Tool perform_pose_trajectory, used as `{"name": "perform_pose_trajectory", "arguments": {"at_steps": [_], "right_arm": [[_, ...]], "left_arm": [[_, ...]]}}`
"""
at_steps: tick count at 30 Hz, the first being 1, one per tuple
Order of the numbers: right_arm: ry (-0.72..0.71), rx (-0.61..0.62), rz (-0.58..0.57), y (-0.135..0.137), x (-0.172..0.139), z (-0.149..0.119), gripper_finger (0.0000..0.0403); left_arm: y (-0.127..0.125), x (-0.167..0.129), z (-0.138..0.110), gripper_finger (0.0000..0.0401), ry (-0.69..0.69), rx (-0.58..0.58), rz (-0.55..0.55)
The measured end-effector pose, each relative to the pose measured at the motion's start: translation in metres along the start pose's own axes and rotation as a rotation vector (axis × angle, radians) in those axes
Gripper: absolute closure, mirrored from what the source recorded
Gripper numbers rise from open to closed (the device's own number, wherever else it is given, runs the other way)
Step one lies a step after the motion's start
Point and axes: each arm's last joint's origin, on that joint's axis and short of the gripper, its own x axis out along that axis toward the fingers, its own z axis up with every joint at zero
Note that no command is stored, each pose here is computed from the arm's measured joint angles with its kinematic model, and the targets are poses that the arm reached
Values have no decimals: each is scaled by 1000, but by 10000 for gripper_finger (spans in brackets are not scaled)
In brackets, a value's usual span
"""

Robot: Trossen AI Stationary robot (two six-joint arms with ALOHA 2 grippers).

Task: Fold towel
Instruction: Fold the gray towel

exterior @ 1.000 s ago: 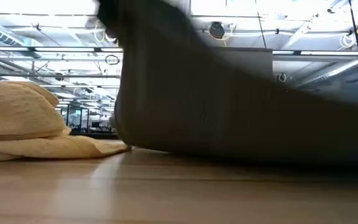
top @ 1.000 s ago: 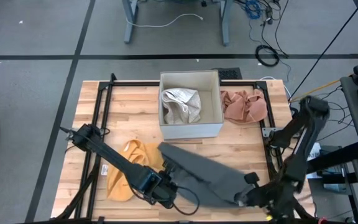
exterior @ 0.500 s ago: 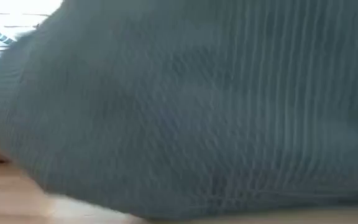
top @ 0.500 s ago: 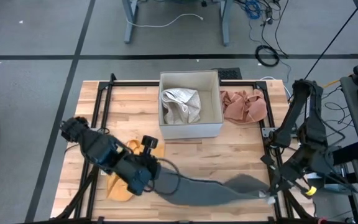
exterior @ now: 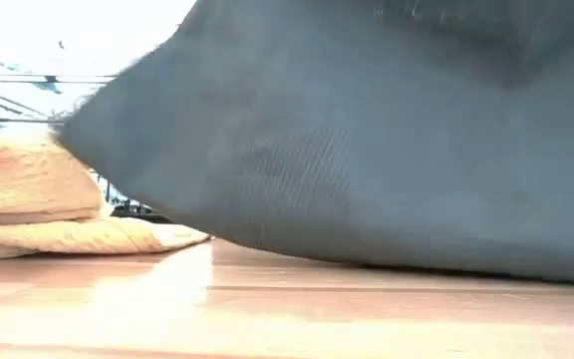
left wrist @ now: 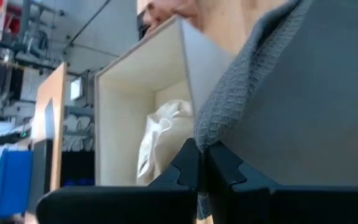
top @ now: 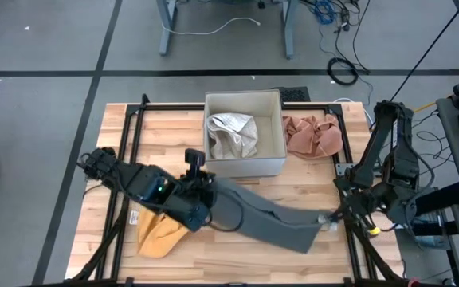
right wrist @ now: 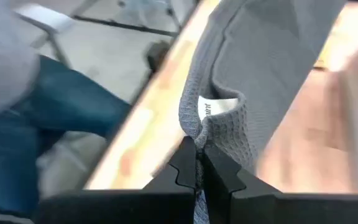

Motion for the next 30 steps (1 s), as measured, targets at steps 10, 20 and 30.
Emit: {"name": "perform_pose_trajectory", "arguments": {"at_steps": [10, 20, 30], "right_arm": [[-169, -210, -273, -18, -35, 32, 403], [-203, -237, -186, -17, -60, 60, 402], [3, -29, 20, -1, -27, 27, 402]], "left_arm": [[27, 18, -3, 393, 65, 16, 267], [18, 11, -1, 393, 38, 8, 183], [-20, 25, -5, 393, 107, -16, -281]]}}
